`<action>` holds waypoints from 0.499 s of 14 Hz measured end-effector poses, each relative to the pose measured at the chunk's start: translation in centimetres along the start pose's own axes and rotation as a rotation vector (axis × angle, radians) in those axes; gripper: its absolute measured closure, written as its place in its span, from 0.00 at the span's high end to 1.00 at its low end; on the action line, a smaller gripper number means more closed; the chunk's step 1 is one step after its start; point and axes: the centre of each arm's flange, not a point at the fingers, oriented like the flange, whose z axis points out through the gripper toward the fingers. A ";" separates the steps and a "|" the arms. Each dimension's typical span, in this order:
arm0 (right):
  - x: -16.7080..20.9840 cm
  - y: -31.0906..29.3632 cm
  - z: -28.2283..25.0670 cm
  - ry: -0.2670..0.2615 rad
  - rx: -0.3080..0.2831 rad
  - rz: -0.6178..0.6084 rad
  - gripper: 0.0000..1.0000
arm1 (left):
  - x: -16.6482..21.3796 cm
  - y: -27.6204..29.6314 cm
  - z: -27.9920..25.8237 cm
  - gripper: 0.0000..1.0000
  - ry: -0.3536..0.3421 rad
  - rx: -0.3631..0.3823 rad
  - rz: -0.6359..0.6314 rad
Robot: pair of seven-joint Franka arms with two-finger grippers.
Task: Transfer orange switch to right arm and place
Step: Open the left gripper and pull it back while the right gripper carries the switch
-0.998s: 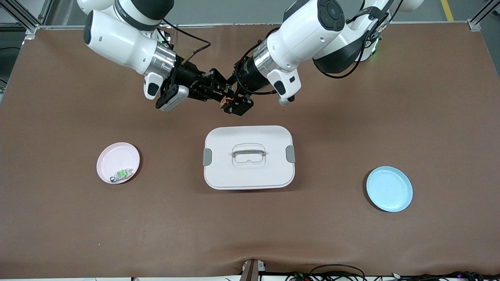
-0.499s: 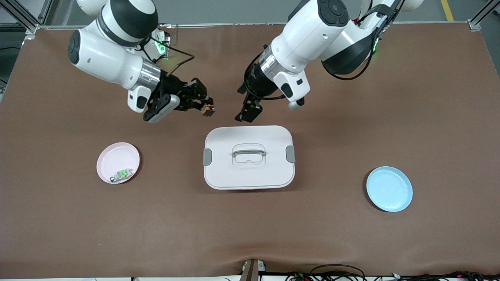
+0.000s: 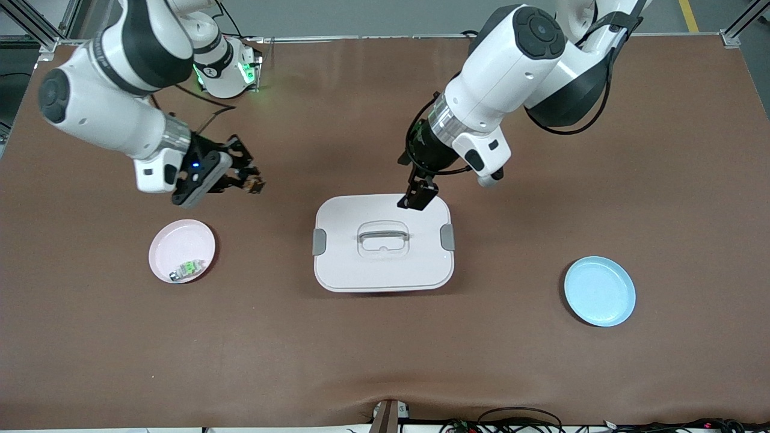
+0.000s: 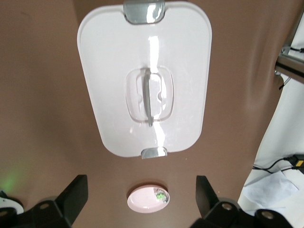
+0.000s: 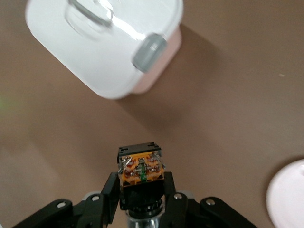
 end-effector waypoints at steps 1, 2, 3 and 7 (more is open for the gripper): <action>-1.1 1.2 -0.7 -0.033 -0.034 -0.049 0.41 | 0.6 0.3 -0.1 1.00 0.014 0.000 -0.003; -2.2 2.3 -1.6 -0.062 -0.064 -0.098 0.41 | 1.3 0.7 -0.2 1.00 0.028 -0.004 0.002; -3.1 3.2 -2.3 -0.084 -0.091 -0.144 0.41 | 2.1 1.2 -0.2 1.00 0.041 -0.003 0.013; -7.5 7.7 -2.7 -0.148 -0.154 -0.270 0.41 | 5.6 1.9 0.7 1.00 0.139 0.046 0.138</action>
